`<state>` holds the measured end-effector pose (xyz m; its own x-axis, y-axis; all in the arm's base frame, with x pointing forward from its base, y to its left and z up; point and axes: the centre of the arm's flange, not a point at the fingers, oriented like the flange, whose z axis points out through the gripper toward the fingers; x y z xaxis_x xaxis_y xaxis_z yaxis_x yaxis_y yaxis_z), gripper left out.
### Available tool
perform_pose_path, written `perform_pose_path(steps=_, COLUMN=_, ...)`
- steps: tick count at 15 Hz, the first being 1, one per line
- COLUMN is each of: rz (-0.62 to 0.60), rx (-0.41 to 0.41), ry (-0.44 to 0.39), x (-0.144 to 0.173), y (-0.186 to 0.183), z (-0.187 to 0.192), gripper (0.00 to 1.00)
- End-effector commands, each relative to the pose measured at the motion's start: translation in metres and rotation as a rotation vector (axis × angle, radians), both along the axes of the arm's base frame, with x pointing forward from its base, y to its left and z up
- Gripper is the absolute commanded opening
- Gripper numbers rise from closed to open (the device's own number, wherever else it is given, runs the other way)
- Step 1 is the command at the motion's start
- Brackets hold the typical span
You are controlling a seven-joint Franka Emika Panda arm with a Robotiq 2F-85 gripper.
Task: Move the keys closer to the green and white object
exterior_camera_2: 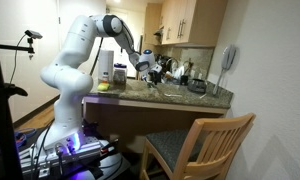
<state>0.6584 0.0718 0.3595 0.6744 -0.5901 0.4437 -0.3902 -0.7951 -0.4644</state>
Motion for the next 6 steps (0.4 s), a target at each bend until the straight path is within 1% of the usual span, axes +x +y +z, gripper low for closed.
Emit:
perform_pose_path(steps=1, rz=0.081, rx=0.043, ry=0.007, x=-0.047, y=-0.006, z=0.07, gripper=0.91)
perform_pose_path(steps=2, rz=0.108, rx=0.064, ry=-0.021, x=-0.056, y=-0.006, z=0.088, gripper=0.97)
perform_pose_path(steps=3, rz=0.125, rx=0.103, ry=-0.052, x=-0.066, y=-0.007, z=0.108, gripper=1.0)
perform_pose_path(steps=4, rz=0.073, rx=0.049, ry=-0.049, x=-0.027, y=0.007, z=0.076, gripper=1.0)
perform_pose_path(steps=5, rz=0.088, rx=0.064, ry=-0.069, x=-0.035, y=0.009, z=0.096, gripper=0.93)
perform_pose_path(steps=6, rz=0.087, rx=0.067, ry=-0.077, x=-0.037, y=0.009, z=0.102, gripper=0.99)
